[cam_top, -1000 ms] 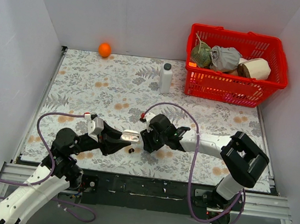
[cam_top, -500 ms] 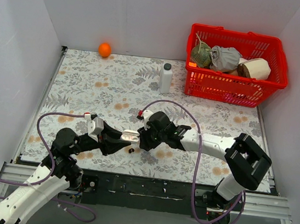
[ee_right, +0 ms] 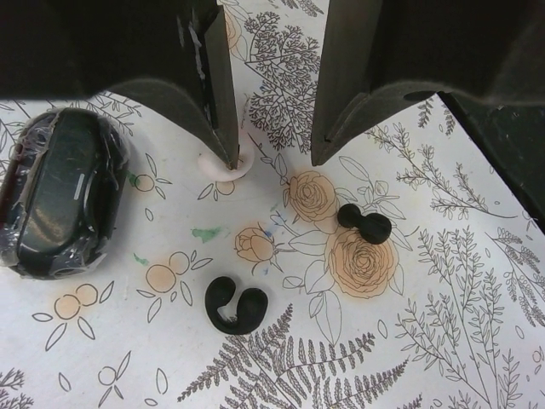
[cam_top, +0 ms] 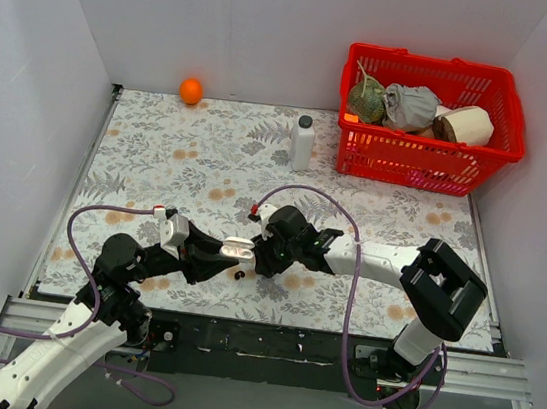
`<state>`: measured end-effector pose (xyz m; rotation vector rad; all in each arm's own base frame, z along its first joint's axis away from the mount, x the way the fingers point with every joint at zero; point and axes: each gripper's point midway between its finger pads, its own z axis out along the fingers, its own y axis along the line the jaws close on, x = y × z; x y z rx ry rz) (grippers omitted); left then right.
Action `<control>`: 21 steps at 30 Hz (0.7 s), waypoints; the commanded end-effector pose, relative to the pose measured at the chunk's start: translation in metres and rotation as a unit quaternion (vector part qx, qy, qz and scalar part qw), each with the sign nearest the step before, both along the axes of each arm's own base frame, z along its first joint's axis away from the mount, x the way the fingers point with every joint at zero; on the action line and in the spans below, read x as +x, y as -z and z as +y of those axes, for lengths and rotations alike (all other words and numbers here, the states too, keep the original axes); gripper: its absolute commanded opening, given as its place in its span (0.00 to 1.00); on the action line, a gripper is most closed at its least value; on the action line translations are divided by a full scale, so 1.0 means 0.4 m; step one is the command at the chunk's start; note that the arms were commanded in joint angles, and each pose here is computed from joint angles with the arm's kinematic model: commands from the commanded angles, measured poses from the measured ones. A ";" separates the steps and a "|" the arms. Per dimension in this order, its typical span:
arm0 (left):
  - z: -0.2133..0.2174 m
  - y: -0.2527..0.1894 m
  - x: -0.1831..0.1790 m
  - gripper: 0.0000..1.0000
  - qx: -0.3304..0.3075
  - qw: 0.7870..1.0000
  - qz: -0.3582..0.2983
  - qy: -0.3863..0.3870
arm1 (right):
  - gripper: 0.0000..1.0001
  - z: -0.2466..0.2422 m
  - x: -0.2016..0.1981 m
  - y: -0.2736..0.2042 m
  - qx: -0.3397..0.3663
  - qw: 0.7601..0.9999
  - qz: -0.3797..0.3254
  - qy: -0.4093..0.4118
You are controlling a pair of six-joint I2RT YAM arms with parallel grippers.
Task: Insert the wireless bluetooth earbuds into the charging case
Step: Pick up the earbud from the center of the board.
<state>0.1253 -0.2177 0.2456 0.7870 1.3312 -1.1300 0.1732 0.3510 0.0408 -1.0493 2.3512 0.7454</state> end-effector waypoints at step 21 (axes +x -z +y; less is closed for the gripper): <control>0.002 -0.010 0.001 0.00 -0.007 1.000 -0.007 -0.003 | 0.31 -0.045 0.034 0.035 -0.045 0.998 -0.017 0.050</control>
